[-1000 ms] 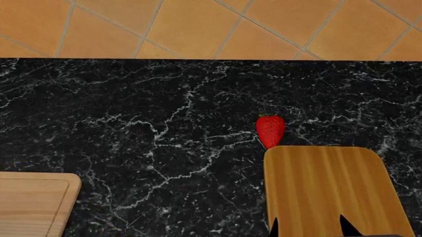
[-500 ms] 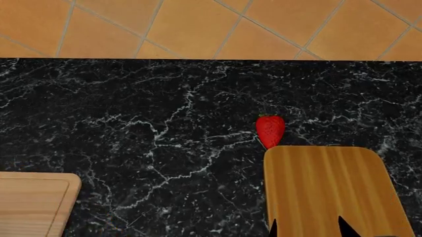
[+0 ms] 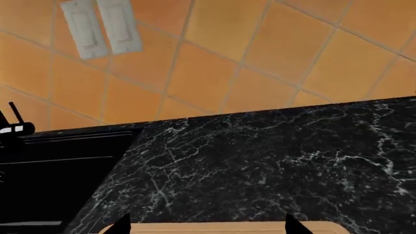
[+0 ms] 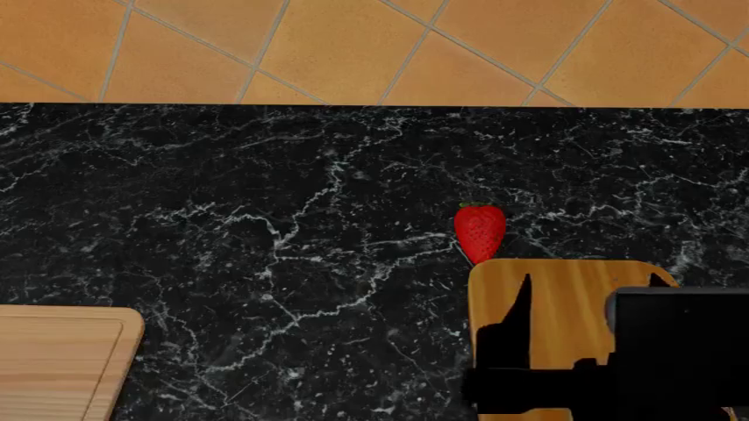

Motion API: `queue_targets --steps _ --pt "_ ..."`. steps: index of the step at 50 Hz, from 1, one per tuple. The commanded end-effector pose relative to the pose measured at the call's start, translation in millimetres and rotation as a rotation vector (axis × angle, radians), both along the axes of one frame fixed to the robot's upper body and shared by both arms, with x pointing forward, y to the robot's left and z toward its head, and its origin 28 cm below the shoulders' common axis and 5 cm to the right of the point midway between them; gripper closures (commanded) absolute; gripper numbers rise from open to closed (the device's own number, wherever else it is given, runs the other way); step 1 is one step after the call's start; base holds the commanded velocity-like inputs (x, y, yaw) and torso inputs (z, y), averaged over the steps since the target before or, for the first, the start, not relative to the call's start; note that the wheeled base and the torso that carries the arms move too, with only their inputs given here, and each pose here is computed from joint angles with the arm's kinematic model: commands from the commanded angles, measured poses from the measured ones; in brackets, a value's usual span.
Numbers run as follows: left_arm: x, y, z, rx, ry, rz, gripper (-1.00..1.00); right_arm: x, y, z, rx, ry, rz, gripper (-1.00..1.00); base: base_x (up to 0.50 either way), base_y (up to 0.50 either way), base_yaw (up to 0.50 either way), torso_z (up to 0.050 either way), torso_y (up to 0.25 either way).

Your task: Place the tangerine and the strawberry on separate cutting boards.

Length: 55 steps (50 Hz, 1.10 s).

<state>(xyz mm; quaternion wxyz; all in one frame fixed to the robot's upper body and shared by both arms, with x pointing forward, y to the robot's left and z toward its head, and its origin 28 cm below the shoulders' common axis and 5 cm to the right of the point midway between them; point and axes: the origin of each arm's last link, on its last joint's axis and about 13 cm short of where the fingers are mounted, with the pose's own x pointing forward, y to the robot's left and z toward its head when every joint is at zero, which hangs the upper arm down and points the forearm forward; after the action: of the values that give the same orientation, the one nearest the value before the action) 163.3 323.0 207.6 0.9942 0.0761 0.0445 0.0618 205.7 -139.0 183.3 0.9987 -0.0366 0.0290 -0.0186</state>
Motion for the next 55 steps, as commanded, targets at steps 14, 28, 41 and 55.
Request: queue_targets --steps 14,28,41,55 --pt "-9 -9.5 -9 -0.144 -0.148 0.038 -1.00 126 -4.7 88 0.019 0.310 0.126 -1.00 0.00 0.00 0.00 0.000 0.000" --pt "-15 -1.4 -4 -0.036 -0.174 0.135 -1.00 193 -1.0 72 0.068 0.552 0.091 -1.00 0.00 0.00 0.00 0.000 0.000" --pt "-19 2.3 -3 -0.077 -0.176 0.105 -1.00 203 6.8 43 0.030 0.655 0.043 -1.00 0.00 0.00 0.00 0.000 0.000" --pt "-17 1.8 -9 -0.062 -0.166 0.114 -1.00 200 18.3 23 0.045 0.722 0.094 -1.00 0.00 0.00 0.00 0.000 0.000"
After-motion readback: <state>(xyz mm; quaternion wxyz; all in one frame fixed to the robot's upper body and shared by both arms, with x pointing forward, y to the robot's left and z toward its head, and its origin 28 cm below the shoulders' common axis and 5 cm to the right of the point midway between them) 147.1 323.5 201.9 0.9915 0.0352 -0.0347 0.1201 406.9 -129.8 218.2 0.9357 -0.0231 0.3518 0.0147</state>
